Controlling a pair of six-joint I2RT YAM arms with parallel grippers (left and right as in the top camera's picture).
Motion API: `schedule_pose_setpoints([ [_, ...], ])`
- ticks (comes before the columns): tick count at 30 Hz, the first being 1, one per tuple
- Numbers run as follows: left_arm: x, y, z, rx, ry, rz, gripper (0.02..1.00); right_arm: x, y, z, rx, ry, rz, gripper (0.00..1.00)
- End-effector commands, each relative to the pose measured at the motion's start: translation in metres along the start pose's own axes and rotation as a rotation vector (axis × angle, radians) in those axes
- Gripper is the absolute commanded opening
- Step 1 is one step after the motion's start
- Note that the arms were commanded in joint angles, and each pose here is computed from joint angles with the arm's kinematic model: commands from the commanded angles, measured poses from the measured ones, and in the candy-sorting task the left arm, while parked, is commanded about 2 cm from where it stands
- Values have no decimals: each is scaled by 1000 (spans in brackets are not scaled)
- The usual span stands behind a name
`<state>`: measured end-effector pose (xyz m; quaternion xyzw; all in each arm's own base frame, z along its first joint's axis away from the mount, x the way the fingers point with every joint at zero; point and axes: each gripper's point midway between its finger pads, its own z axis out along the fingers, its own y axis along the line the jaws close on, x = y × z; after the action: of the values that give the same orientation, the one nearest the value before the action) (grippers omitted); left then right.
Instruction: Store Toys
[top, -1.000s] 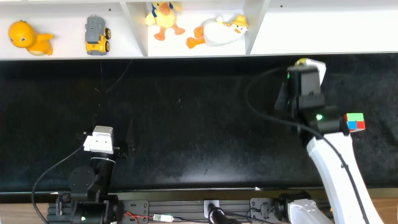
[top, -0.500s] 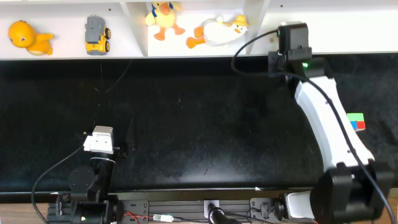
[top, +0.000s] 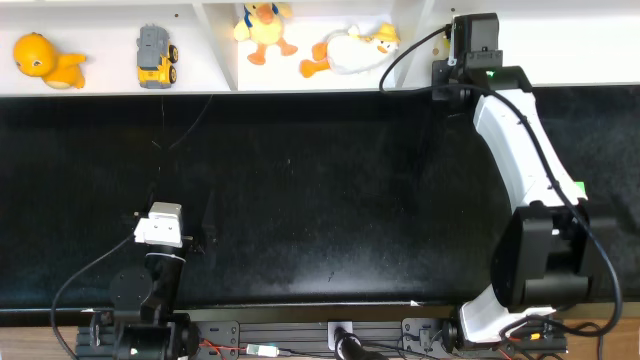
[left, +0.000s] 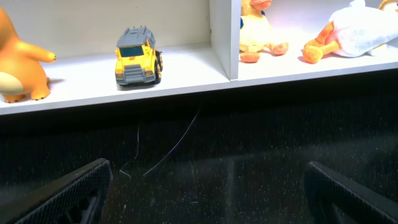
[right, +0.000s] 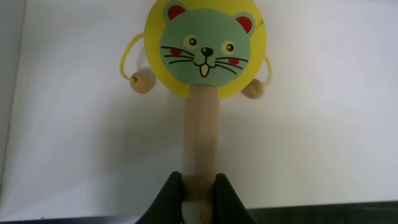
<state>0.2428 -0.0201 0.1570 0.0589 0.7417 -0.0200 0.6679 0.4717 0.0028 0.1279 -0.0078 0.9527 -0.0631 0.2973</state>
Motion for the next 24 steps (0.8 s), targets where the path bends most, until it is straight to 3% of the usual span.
schedule_pose_setpoints([
  [1,0,0,0,-4,-7,21,998,-7,9,7,-52,-9,8,42],
  [7,0,0,0,-4,-7,21,998,-5,10,10,-52,-1,7,86],
  [9,0,0,0,-4,-7,21,998,-6,10,10,-52,-1,7,163],
  [11,0,0,0,-5,-7,21,998,-5,10,10,-53,2,7,327],
  [15,0,0,0,-4,-7,21,998,-3,15,8,-82,9,7,527],
  [21,0,0,0,-4,-7,21,998,-1,12,-15,-85,-6,3,617],
  [24,0,0,0,-4,-7,21,998,16,-1,-31,-37,-6,5,687],
])
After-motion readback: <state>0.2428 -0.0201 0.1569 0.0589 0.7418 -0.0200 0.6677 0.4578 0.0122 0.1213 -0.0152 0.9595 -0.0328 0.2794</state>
